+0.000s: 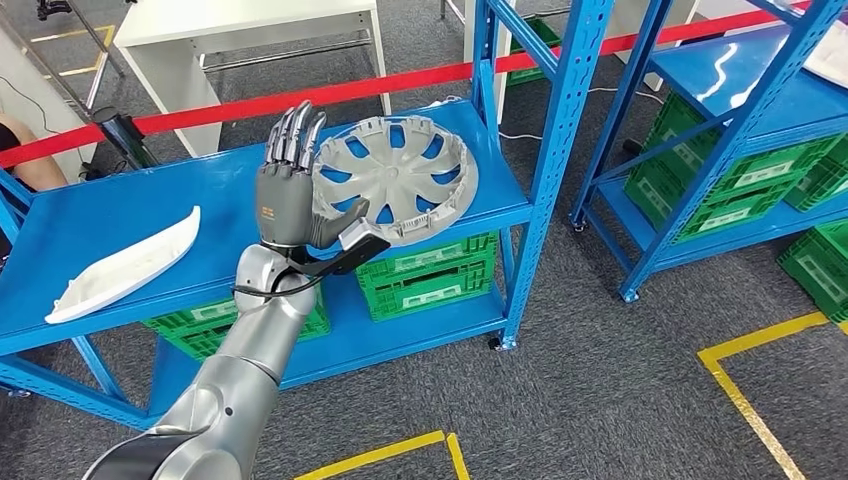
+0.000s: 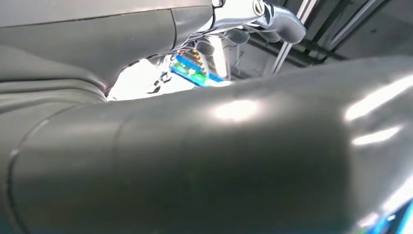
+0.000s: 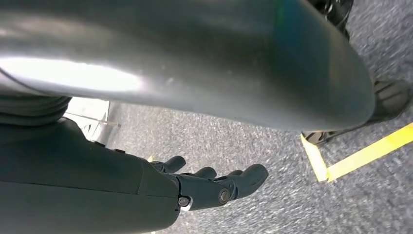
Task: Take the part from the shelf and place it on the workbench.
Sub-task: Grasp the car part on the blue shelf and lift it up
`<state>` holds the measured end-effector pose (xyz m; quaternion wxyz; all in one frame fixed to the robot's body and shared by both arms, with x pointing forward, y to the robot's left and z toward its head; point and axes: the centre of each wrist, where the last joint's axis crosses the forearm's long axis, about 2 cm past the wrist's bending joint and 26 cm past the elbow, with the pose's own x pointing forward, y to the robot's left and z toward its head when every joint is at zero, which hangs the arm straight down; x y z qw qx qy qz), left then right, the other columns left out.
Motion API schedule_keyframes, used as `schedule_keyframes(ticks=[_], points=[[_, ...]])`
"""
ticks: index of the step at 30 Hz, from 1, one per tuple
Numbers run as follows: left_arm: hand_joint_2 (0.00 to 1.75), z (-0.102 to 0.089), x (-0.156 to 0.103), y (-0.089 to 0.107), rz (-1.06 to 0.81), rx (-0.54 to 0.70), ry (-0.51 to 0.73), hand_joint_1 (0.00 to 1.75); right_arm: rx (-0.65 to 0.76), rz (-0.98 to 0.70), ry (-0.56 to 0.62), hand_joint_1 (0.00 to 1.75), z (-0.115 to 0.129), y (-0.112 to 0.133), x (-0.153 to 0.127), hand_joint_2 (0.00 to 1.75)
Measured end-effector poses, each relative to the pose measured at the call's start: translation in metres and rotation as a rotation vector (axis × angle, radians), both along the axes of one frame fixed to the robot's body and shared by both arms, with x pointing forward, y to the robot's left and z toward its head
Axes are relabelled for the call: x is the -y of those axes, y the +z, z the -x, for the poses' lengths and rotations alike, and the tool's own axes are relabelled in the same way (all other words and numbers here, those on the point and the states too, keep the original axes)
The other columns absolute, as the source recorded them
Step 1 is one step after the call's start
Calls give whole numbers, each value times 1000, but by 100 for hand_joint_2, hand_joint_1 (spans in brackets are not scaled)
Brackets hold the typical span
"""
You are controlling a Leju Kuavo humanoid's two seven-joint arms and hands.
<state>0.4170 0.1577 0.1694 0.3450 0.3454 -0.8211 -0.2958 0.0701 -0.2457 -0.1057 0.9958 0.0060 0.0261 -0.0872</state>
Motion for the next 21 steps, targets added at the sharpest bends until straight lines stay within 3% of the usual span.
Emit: schedule_keyframes(ticks=[18, 21], points=[[0, 4, 7, -5, -33, -69, 47, 0, -8, -9, -62, 0, 6, -1, 4, 0], [131, 2, 12, -3, -35, -124, 81, 0, -9, -8, -75, 0, 6, -1, 5, 0]])
